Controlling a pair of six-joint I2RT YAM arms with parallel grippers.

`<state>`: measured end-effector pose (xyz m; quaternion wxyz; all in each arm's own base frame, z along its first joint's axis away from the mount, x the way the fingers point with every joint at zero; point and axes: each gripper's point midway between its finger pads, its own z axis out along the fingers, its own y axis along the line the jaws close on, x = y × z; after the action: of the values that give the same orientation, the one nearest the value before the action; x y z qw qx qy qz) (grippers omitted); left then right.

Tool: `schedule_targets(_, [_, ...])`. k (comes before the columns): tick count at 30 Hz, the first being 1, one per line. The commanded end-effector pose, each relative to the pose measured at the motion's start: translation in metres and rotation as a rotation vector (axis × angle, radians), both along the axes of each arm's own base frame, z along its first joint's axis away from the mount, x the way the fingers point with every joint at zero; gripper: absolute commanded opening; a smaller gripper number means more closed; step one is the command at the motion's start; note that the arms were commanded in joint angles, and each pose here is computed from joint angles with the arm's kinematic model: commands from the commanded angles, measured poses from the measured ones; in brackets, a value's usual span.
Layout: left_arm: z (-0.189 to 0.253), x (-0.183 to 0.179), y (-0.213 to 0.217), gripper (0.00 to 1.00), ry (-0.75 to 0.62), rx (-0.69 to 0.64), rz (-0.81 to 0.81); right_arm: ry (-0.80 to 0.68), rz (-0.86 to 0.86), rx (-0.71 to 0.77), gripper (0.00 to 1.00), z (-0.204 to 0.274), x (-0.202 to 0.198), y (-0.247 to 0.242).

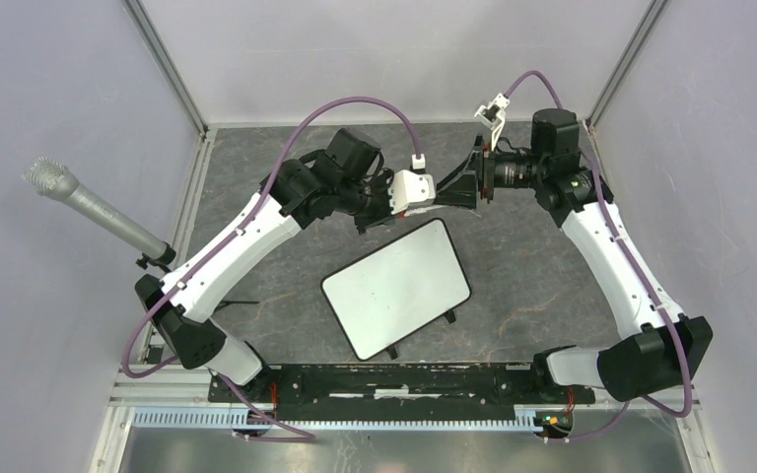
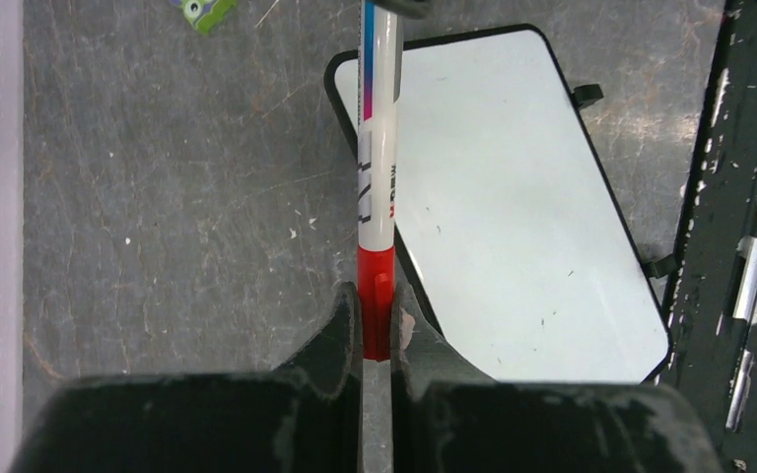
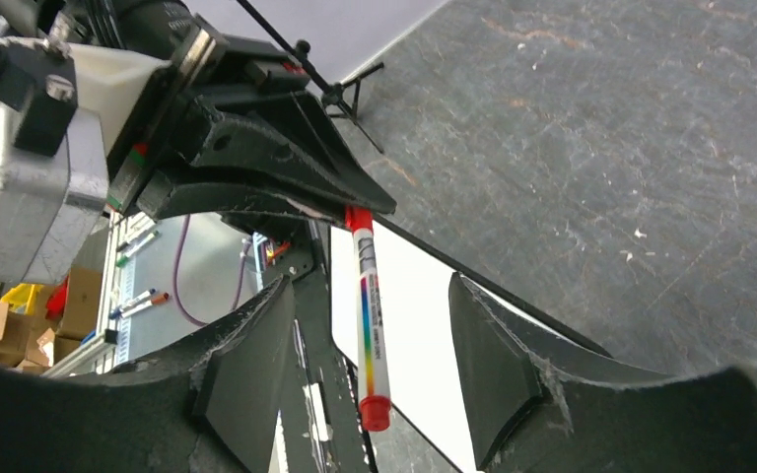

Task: Write a sentence on the whiteboard
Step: Open the pen cap of the whiteboard marker.

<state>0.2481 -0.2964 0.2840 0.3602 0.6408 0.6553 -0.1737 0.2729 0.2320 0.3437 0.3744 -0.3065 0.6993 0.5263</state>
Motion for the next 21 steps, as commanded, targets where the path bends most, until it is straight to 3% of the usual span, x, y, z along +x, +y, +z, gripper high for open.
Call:
schedule_targets(1, [0.015,0.009,0.0,0.02,-0.07,0.0,0.0,-0.088,-0.003,-0.076,0.63,-0.002,-0.003,-0.001])
schedule_targets(8, [0.018,0.006,-0.005,0.02,-0.071,-0.01,-0.015,-0.127,0.01,-0.112,0.57,-0.004,-0.008,0.007])
schedule_targets(21, [0.022,-0.001,-0.02,0.02,-0.066,-0.024,-0.045,-0.128,0.041,-0.097,0.29,-0.002,-0.018,0.017])
